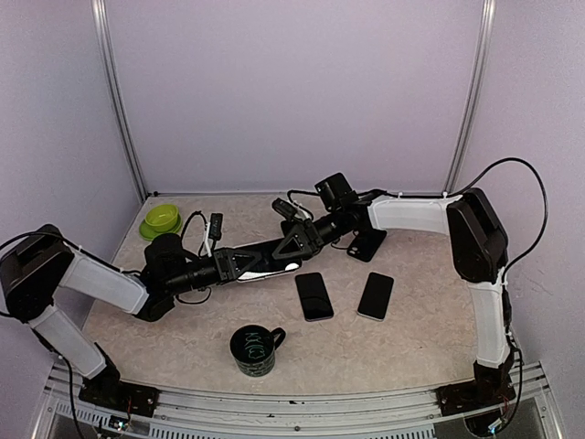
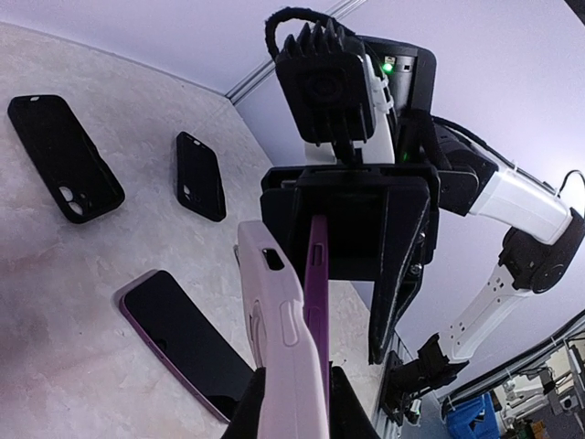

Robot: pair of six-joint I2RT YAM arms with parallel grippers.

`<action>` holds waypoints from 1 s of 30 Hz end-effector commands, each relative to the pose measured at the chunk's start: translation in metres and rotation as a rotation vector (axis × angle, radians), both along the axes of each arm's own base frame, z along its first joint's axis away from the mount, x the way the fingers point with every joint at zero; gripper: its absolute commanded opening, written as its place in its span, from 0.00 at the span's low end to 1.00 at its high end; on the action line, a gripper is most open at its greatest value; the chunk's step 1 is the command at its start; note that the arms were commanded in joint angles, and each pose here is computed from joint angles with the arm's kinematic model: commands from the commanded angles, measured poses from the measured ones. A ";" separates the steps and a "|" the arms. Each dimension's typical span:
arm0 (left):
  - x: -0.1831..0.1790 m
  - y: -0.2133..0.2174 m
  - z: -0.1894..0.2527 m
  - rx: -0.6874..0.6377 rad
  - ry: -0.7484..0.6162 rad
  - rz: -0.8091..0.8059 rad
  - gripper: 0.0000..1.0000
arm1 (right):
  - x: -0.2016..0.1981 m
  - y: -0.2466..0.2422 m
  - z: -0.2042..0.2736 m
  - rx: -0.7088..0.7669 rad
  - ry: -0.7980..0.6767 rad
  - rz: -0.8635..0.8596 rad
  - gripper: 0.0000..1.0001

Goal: Put the phone into the phone case
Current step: Pass from the right arm to the left

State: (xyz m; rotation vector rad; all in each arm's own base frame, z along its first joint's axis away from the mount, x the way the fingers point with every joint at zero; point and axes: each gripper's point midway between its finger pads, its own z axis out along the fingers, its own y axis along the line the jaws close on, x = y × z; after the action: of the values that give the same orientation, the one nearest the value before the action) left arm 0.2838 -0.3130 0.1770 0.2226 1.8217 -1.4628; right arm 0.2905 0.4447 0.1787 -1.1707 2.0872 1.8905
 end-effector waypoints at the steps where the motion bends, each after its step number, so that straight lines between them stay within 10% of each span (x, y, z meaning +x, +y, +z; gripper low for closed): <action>1: -0.023 -0.019 0.041 -0.017 -0.142 -0.085 0.00 | 0.012 -0.008 0.007 -0.029 -0.068 -0.069 0.42; 30: -0.065 -0.004 0.094 0.038 -0.269 -0.022 0.00 | -0.021 -0.002 0.051 0.020 -0.180 -0.020 0.48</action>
State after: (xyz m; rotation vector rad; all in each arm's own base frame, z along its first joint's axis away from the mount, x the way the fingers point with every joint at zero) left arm 0.2467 -0.3084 0.2328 0.3125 1.7796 -1.2604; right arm 0.2590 0.4476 0.2305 -1.3022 1.9298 1.8950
